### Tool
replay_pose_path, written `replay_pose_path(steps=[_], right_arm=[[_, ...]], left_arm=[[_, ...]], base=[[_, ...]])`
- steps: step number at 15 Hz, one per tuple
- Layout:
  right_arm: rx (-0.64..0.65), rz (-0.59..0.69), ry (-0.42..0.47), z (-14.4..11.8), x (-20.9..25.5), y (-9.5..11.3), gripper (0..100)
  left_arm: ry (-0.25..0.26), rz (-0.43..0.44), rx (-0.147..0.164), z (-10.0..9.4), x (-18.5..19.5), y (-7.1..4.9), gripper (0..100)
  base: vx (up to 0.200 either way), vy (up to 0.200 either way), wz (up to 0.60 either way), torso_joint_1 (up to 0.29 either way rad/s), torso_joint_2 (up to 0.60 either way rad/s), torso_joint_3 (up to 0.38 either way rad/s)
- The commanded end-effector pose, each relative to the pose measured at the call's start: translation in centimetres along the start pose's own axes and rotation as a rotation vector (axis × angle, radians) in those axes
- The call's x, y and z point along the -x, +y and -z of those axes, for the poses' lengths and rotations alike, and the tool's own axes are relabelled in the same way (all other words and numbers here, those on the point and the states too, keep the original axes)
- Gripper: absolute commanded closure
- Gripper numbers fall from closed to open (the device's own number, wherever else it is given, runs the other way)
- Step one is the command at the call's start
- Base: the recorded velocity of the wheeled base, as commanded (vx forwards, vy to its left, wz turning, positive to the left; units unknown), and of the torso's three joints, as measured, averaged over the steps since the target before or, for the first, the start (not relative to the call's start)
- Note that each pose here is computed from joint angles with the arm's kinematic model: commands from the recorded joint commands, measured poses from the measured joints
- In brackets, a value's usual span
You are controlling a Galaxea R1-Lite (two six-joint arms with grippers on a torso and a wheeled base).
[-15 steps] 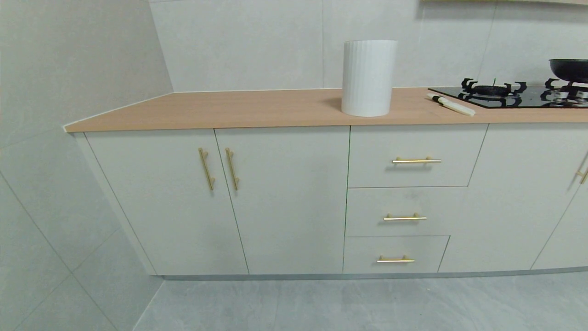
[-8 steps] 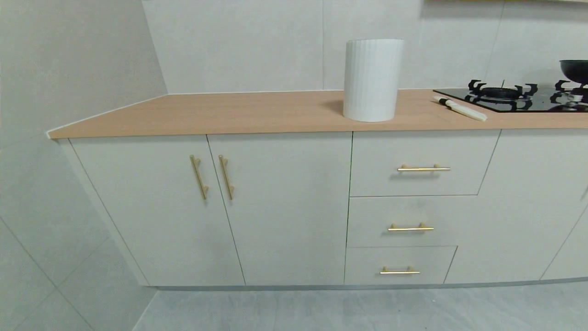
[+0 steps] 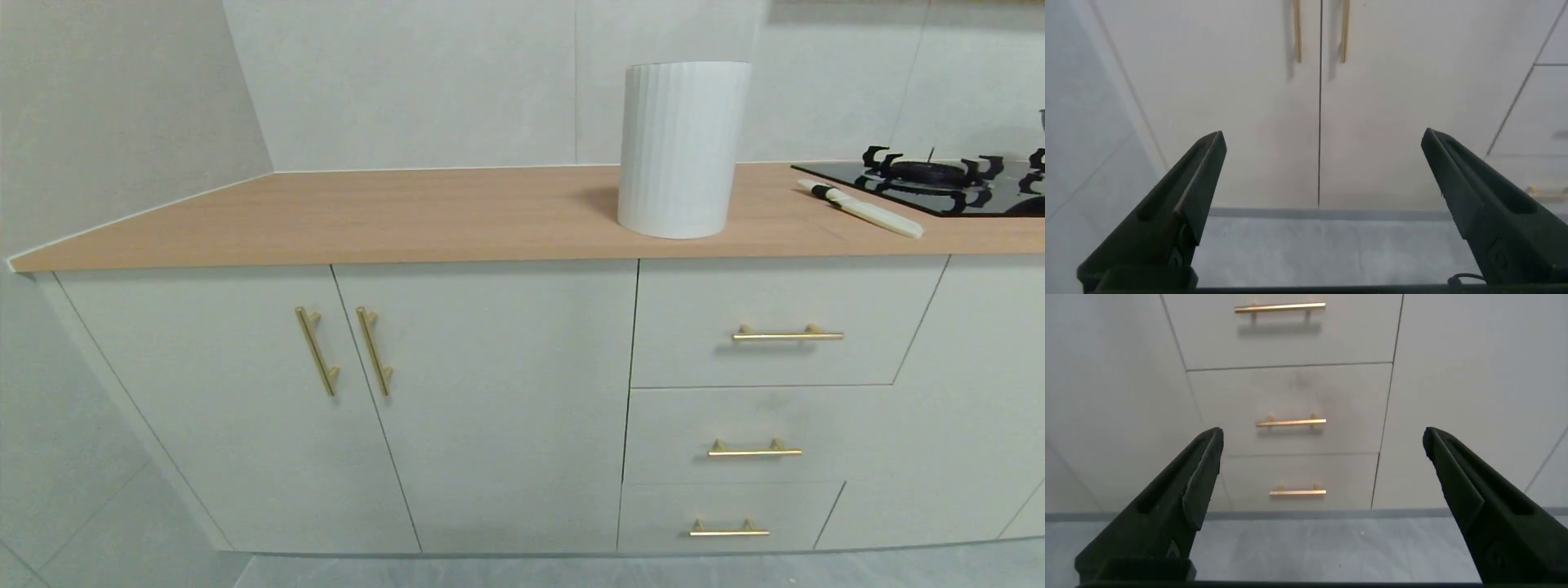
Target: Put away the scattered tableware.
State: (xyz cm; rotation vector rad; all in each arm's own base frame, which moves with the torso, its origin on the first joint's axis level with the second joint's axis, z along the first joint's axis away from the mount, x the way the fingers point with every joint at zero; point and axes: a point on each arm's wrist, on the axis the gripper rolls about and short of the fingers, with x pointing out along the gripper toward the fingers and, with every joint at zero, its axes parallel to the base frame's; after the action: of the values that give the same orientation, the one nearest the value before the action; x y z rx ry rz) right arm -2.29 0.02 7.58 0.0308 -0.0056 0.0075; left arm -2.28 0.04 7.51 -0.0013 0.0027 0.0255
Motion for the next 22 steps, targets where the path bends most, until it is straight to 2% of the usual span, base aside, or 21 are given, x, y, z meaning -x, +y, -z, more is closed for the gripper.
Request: replay_pose_path(steps=[1, 7, 19, 22], right_arm=[[0.0, 0.0, 0.001, -0.01, -0.01, 0.0, 0], [0.0, 0.0, 0.001, -0.01, -0.01, 0.0, 0], [0.003, 0.0, 0.001, -0.01, -0.01, 0.0, 0], [0.003, 0.0, 0.001, -0.01, -0.01, 0.0, 0]], left_arm=[[0.0, -0.001, 0.0, 0.0, 0.0, 0.0, 0], [0.0, -0.001, 0.0, 0.0, 0.0, 0.0, 0], [0.0, -0.001, 0.0, 0.0, 0.0, 0.0, 0], [0.0, -0.001, 0.0, 0.0, 0.0, 0.0, 0]], base=[[0.2, 0.0, 0.0, -0.002, 0.0, 0.007], [0.2, 0.0, 0.0, 0.002, 0.0, -0.001], [0.0, 0.0, 0.0, 0.0, 0.0, 0.0], [0.0, -0.2, 0.0, 0.004, 0.01, 0.004]])
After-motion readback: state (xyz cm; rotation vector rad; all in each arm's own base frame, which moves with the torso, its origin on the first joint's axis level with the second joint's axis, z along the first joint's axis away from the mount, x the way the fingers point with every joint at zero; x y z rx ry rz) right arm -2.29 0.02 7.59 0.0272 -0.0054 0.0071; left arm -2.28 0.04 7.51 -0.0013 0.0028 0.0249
